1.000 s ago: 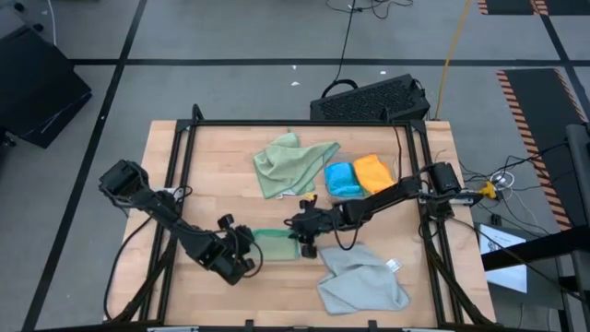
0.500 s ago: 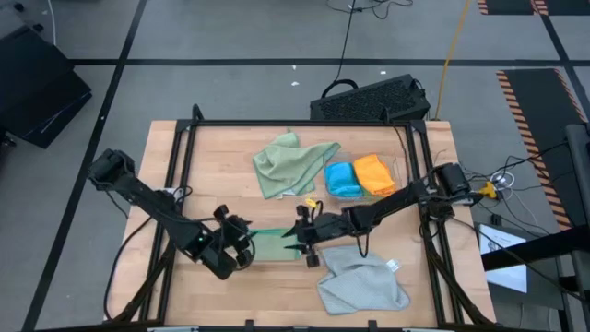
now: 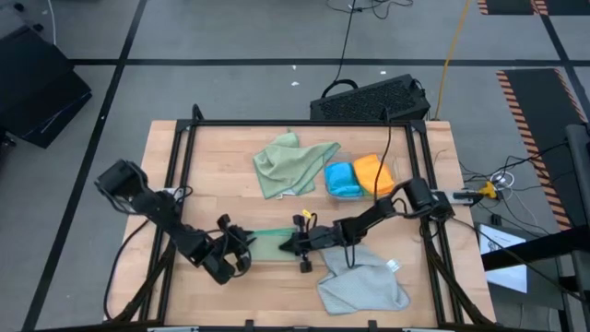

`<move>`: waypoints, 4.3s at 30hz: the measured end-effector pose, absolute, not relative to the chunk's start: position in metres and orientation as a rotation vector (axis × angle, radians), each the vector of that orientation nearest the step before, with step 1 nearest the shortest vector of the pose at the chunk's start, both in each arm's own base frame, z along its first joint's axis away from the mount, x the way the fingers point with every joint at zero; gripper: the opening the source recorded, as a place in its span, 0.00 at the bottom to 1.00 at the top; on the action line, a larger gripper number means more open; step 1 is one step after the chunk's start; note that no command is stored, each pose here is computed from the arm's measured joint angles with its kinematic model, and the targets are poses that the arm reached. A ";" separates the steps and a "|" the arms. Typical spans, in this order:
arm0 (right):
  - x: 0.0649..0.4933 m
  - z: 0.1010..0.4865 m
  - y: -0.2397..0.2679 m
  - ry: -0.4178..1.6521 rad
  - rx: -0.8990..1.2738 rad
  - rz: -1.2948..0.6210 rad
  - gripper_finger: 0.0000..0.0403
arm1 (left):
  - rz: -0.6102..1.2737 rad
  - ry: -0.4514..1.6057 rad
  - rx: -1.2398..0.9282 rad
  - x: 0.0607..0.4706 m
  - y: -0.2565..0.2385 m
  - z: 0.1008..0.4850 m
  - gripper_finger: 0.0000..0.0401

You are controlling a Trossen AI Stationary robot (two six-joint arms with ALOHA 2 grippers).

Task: Fold microfiber towels
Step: Fold the left light green microfiber cloth, then put the folded light green microfiber cloth into the transparent bin

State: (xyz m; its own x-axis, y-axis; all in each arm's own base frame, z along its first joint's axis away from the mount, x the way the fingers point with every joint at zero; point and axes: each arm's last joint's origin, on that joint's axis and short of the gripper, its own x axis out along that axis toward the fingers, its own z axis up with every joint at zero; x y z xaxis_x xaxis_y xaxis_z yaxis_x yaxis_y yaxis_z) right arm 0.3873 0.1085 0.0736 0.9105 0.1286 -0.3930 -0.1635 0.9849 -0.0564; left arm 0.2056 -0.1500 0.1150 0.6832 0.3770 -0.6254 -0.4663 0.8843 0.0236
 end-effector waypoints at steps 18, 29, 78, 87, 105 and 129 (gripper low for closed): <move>0.386 0.118 0.109 0.335 -0.068 0.152 0.05 | 0.261 0.589 -0.037 0.224 -0.170 0.175 0.24; 0.358 0.143 0.113 0.602 -0.178 0.075 0.11 | 0.229 0.772 0.194 0.266 -0.209 0.162 0.59; 0.362 0.128 0.138 0.398 -0.328 -0.076 0.64 | 0.178 1.197 -0.070 0.334 -0.115 0.184 0.05; 0.372 0.122 0.117 0.493 -0.329 -0.108 0.58 | 0.137 1.130 -0.077 0.338 -0.111 0.195 0.05; 0.364 0.133 0.109 0.604 -0.368 -0.025 0.07 | 0.208 1.068 -0.073 0.336 -0.117 0.202 0.14; 0.216 0.278 0.024 0.941 -0.590 -0.644 0.05 | 0.574 0.940 0.237 0.300 -0.075 0.257 0.53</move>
State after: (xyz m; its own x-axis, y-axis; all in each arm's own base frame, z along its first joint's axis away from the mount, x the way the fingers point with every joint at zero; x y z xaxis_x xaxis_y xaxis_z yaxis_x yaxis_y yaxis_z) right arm 0.2158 0.0240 0.2778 0.4344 -0.7224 -0.5380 0.2396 0.6685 -0.7041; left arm 0.3001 -0.0750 0.2572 0.4550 0.5601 -0.6923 -0.3598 0.8268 0.4324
